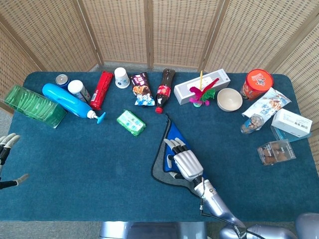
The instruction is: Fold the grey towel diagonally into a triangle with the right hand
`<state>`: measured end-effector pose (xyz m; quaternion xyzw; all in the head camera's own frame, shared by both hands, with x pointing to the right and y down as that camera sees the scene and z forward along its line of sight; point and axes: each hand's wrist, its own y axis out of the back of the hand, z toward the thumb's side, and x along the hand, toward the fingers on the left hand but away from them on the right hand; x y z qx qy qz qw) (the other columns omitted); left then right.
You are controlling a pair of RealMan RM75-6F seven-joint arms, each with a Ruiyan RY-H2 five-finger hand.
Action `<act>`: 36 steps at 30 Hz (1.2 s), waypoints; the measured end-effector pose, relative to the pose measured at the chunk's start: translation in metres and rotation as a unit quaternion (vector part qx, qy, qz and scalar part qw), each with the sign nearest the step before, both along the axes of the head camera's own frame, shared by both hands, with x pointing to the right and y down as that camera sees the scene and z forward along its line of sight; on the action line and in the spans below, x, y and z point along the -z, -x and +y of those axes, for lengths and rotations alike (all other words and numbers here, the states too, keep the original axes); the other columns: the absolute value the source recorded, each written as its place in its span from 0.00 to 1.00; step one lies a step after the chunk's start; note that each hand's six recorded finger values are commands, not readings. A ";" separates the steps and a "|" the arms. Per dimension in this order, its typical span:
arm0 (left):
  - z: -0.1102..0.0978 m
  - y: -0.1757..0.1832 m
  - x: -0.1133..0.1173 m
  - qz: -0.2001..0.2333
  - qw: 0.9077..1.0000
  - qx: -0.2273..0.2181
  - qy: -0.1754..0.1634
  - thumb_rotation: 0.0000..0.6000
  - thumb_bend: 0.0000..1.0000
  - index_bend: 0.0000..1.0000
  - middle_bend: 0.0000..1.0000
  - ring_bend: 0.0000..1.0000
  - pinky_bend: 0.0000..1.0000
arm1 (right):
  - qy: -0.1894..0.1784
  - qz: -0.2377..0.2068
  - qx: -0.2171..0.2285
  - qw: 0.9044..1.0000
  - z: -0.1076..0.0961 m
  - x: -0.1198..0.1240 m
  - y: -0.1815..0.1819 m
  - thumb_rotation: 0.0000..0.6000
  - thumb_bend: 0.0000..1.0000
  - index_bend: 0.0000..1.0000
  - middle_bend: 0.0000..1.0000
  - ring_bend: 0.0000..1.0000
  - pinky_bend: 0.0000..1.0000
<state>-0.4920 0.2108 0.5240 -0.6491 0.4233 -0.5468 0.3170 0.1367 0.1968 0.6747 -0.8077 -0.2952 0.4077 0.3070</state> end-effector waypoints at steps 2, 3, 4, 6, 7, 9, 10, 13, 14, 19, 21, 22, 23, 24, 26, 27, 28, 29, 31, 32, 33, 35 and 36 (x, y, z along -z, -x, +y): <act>0.000 0.000 0.000 0.001 1.000 0.000 0.000 1.00 0.12 0.00 0.00 0.00 0.00 | 0.002 -0.001 0.002 1.000 0.001 -0.001 0.003 1.00 0.56 0.69 0.06 0.00 0.00; 0.000 0.000 0.000 0.001 1.000 0.001 0.000 1.00 0.12 0.00 0.00 0.00 0.00 | 0.003 -0.002 0.003 1.000 0.002 -0.001 0.005 1.00 0.55 0.69 0.06 0.00 0.00; 0.000 0.000 0.000 0.000 1.000 0.001 0.000 1.00 0.12 0.00 0.00 0.00 0.00 | 0.005 -0.003 0.005 1.000 0.003 -0.001 0.006 1.00 0.55 0.69 0.06 0.00 0.00; 0.000 0.000 0.000 0.001 1.000 0.001 0.000 1.00 0.12 0.00 0.00 0.00 0.00 | 0.006 -0.004 0.009 1.000 0.005 -0.001 0.010 1.00 0.55 0.69 0.06 0.00 0.00; 0.000 0.000 0.000 0.001 1.000 0.001 0.000 1.00 0.12 0.00 0.00 0.00 0.00 | 0.006 -0.005 0.010 1.000 0.006 -0.001 0.012 1.00 0.55 0.69 0.06 0.00 0.00; 0.000 0.000 0.000 0.001 1.000 0.001 0.000 1.00 0.11 0.00 0.00 0.00 0.00 | 0.007 -0.006 0.012 1.000 0.007 -0.001 0.015 1.00 0.56 0.69 0.06 0.00 0.00; 0.000 0.000 0.000 0.001 1.000 0.001 0.000 1.00 0.12 0.00 0.00 0.00 0.00 | 0.008 -0.007 0.013 1.000 0.008 -0.001 0.017 1.00 0.56 0.69 0.06 0.00 0.00; 0.000 0.001 0.000 0.001 1.000 0.001 0.000 1.00 0.12 0.00 0.00 0.00 0.00 | 0.009 -0.009 0.016 1.000 0.009 -0.001 0.021 1.00 0.56 0.70 0.06 0.00 0.00; 0.000 0.001 0.000 0.002 1.000 0.001 0.000 1.00 0.12 0.00 0.00 0.00 0.00 | 0.010 -0.009 0.017 1.000 0.010 -0.001 0.022 1.00 0.56 0.70 0.06 0.00 0.00; 0.000 0.001 0.001 0.002 1.000 0.001 -0.001 1.00 0.11 0.00 0.00 0.00 0.00 | 0.017 -0.012 0.016 1.000 0.012 -0.003 0.026 1.00 0.56 0.70 0.06 0.00 0.00; 0.000 0.001 0.001 0.002 1.000 0.002 -0.001 1.00 0.12 0.00 0.00 0.00 0.00 | 0.020 -0.012 0.016 1.000 0.013 -0.004 0.028 1.00 0.56 0.70 0.06 0.00 0.00; 0.000 0.001 0.001 0.002 1.000 0.002 -0.001 1.00 0.12 0.00 0.00 0.00 0.00 | 0.021 -0.012 0.016 1.000 0.013 -0.005 0.028 1.00 0.56 0.70 0.06 0.00 0.00; 0.000 0.001 0.001 0.002 1.000 0.002 -0.001 1.00 0.11 0.00 0.00 0.00 0.00 | 0.023 -0.012 0.015 1.000 0.013 -0.006 0.028 1.00 0.56 0.70 0.06 0.00 0.00; 0.000 0.001 0.001 0.003 1.000 0.002 -0.001 1.00 0.12 0.00 0.00 0.00 0.00 | 0.024 -0.012 0.014 1.000 0.013 -0.007 0.028 1.00 0.56 0.70 0.06 0.00 0.00; 0.000 0.002 0.001 0.003 1.000 0.002 -0.001 1.00 0.11 0.00 0.00 0.00 0.00 | 0.028 -0.012 0.013 0.999 0.013 -0.008 0.028 1.00 0.56 0.70 0.05 0.00 0.00; -0.001 0.002 0.002 0.003 1.000 0.003 -0.001 1.00 0.12 0.00 0.00 0.00 0.00 | 0.030 -0.012 0.012 0.999 0.013 -0.010 0.028 1.00 0.56 0.70 0.05 0.00 0.00; -0.001 0.002 0.002 0.003 1.000 0.003 -0.001 1.00 0.12 0.00 0.00 0.00 0.00 | 0.031 -0.013 0.013 0.999 0.014 -0.010 0.028 1.00 0.56 0.70 0.05 0.00 0.00; -0.001 0.002 0.002 0.003 1.000 0.003 -0.001 1.00 0.12 0.00 0.00 0.00 0.00 | 0.032 -0.013 0.014 0.999 0.014 -0.011 0.029 1.00 0.56 0.70 0.06 0.00 0.00; -0.001 0.003 0.002 0.003 1.000 0.003 -0.001 1.00 0.12 0.00 0.00 0.00 0.00 | 0.031 -0.013 0.016 0.999 0.014 -0.011 0.030 1.00 0.56 0.70 0.05 0.00 0.00; -0.001 0.003 0.002 0.003 1.000 0.003 -0.001 1.00 0.12 0.00 0.00 0.00 0.00 | 0.032 -0.014 0.016 0.999 0.014 -0.011 0.030 1.00 0.56 0.70 0.05 0.00 0.00; -0.001 0.003 0.002 0.003 1.000 0.003 -0.001 1.00 0.12 0.00 0.00 0.00 0.00 | 0.032 -0.015 0.016 0.999 0.015 -0.011 0.031 1.00 0.56 0.70 0.05 0.00 0.00; -0.001 0.003 0.002 0.003 1.000 0.003 -0.001 1.00 0.11 0.00 0.00 0.00 0.00 | 0.033 -0.016 0.017 0.999 0.015 -0.011 0.030 1.00 0.56 0.70 0.05 0.00 0.00; -0.001 0.003 0.002 0.003 1.000 0.003 -0.001 1.00 0.11 0.00 0.00 0.00 0.00 | 0.033 -0.016 0.017 0.999 0.015 -0.011 0.030 1.00 0.56 0.70 0.05 0.00 0.00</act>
